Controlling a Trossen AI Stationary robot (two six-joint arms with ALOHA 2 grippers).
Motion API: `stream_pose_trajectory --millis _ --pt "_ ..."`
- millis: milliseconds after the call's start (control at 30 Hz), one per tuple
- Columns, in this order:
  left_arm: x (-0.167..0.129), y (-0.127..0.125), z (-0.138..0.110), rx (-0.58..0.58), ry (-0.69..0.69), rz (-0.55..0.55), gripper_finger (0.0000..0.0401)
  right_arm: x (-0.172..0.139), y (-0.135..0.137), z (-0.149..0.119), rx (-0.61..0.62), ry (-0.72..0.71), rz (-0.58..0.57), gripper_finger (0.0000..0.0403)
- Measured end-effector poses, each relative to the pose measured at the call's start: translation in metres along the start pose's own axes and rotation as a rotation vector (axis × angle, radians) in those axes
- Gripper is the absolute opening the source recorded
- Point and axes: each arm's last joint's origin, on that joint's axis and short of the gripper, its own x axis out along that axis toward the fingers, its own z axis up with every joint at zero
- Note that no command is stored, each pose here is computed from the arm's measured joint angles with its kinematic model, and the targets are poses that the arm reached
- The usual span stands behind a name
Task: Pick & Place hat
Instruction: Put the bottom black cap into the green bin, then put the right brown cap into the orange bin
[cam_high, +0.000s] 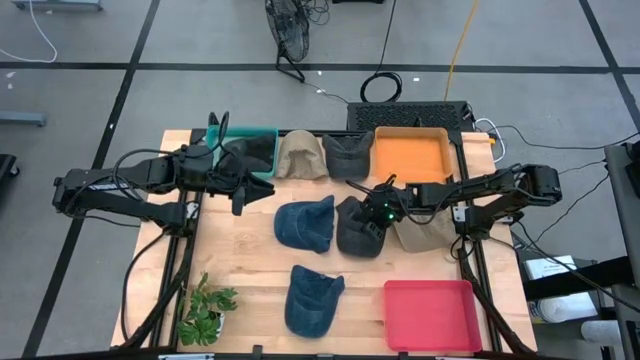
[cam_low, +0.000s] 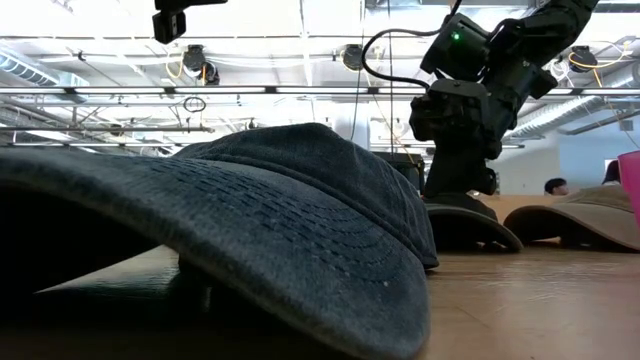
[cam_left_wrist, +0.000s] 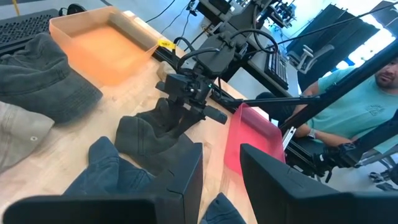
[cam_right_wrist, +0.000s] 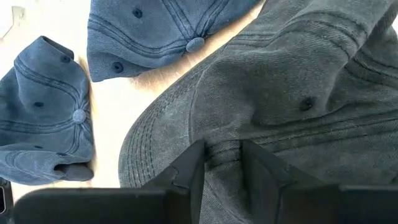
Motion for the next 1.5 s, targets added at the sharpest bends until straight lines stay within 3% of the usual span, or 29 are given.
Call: stream_pose_trajectory --millis 200,367,633,900,1033,1267,1500 --pt "0.000 0.000 0.000 -0.010 0.001 0.000 0.0117 -0.007 0.002 0.001 0.052 -0.013 0.016 0.0095" --pt "0.000 0.000 0.000 -0.029 0.007 -0.007 0.0117 -0.044 0.004 -0.005 0.079 -0.005 0.019 0.0129" --pt "0.000 0.001 -0.002 -0.009 0.019 0.009 0.0117 -0.097 -0.020 -0.049 0.425 0.111 -0.408 0.0161" --pt "0.000 0.001 -0.002 -0.009 0.019 0.012 0.0117 -0.116 -0.022 -0.058 0.486 0.077 -0.415 0.0161" --pt "0.000 0.001 -0.002 -0.009 0.019 0.013 0.0117 -0.127 -0.028 -0.069 0.571 0.124 -0.508 0.0160" --pt "0.000 0.001 -0.002 -0.005 0.019 0.016 0.0117 -0.123 -0.029 -0.067 0.551 0.116 -0.528 0.0160" --pt "0.000 0.002 -0.002 -0.010 0.015 0.022 0.0117 -0.095 -0.038 -0.079 0.610 0.256 -0.505 0.0149"
